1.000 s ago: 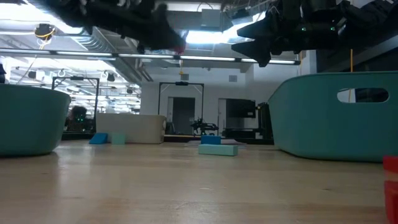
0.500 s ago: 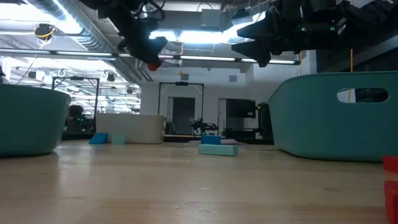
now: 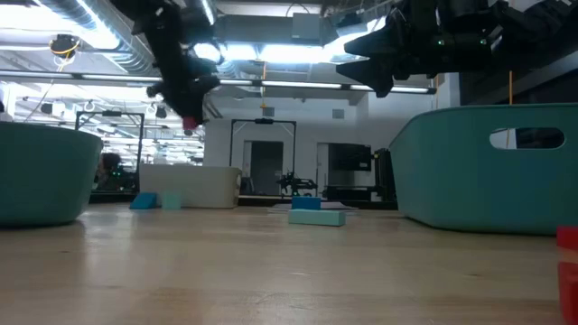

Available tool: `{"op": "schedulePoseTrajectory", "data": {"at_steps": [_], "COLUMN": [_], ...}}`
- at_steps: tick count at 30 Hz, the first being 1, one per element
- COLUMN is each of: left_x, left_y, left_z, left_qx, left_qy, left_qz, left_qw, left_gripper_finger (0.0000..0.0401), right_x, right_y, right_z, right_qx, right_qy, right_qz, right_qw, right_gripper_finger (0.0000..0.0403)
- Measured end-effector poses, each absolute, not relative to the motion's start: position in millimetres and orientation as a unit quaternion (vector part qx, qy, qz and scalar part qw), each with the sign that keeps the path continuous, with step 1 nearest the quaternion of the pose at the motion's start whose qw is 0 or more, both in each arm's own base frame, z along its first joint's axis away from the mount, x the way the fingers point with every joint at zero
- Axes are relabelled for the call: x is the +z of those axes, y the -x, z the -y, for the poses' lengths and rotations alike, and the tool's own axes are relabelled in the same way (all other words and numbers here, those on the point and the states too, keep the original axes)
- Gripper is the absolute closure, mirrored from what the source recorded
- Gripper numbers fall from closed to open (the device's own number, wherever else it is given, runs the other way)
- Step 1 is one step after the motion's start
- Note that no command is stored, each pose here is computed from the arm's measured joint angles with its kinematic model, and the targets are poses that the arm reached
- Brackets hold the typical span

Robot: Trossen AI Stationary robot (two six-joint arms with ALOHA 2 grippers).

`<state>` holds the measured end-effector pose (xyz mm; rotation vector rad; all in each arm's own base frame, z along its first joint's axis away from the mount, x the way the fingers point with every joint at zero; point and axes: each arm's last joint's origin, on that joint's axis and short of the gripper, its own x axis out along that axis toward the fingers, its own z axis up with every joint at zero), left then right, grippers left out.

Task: Sort & place blocks by color
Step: Put the red block into the gray bin

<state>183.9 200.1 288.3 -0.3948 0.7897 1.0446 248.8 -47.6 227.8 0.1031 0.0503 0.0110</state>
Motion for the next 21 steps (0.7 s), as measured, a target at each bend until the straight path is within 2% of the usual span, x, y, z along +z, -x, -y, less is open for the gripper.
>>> {"op": "schedulePoseTrajectory", "data": {"at_steps": [10,21], "left_x": [231,191], "left_y": [-184,-198], "left_z": [-222,-237], "left_qx": [0.456,0.434], "left_qy": [0.267,0.287], "left_qz": [-0.493,-0.531], "left_qw": [0.691,0.669], "left_gripper_finger": [0.0277,0.0277], "right_x": [228,228], "right_y": [-249,-249], "right_z": [48,48], "right_qx": [0.005,0.005], "right_qy": [-0.053,-0.053], "right_qz": [-0.025,-0.026], "right_qw": [0.998,0.998], "right_gripper_finger": [0.0126,0.0126]}}
